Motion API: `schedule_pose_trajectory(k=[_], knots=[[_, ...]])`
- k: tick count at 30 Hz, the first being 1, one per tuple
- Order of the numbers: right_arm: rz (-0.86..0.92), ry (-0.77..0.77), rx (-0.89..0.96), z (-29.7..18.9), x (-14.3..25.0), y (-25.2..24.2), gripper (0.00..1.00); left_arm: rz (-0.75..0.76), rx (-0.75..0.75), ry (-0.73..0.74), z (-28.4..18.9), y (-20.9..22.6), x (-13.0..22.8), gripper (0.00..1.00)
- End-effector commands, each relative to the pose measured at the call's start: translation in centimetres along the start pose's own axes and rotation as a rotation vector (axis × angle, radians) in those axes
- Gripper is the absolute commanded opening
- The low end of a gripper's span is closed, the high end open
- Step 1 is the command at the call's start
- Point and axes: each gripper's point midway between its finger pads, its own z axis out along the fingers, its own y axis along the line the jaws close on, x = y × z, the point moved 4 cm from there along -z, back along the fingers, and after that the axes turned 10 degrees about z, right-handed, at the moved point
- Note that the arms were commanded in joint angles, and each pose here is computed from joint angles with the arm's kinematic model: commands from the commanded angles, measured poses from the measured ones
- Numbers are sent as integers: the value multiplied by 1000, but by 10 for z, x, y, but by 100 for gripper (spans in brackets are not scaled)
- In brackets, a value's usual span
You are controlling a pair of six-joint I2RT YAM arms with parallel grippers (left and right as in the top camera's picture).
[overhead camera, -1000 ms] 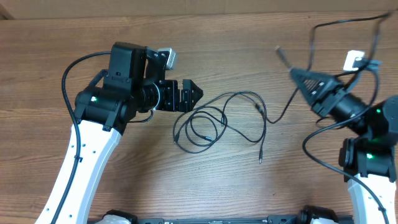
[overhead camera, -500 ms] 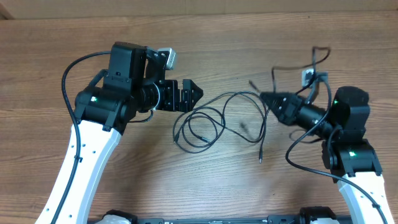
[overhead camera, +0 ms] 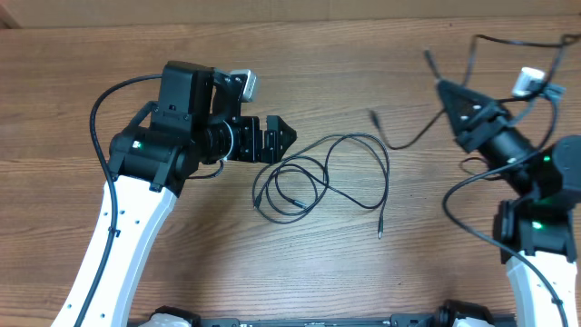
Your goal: Untangle cables
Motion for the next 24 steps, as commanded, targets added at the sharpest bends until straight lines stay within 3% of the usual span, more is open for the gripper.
schedule_pose_trajectory(k=[1,12,24], knots=[[7,-84,50,-16,-23,-10,4,14,-6,-17,-3,0,-6,99],[-42,-339,248,-76,-80,-49,4,14,-6,-17,-3,0,-6,100],[211,-440,556,-99,-71,-117,4,14,-6,-17,-3,0,-6,99]])
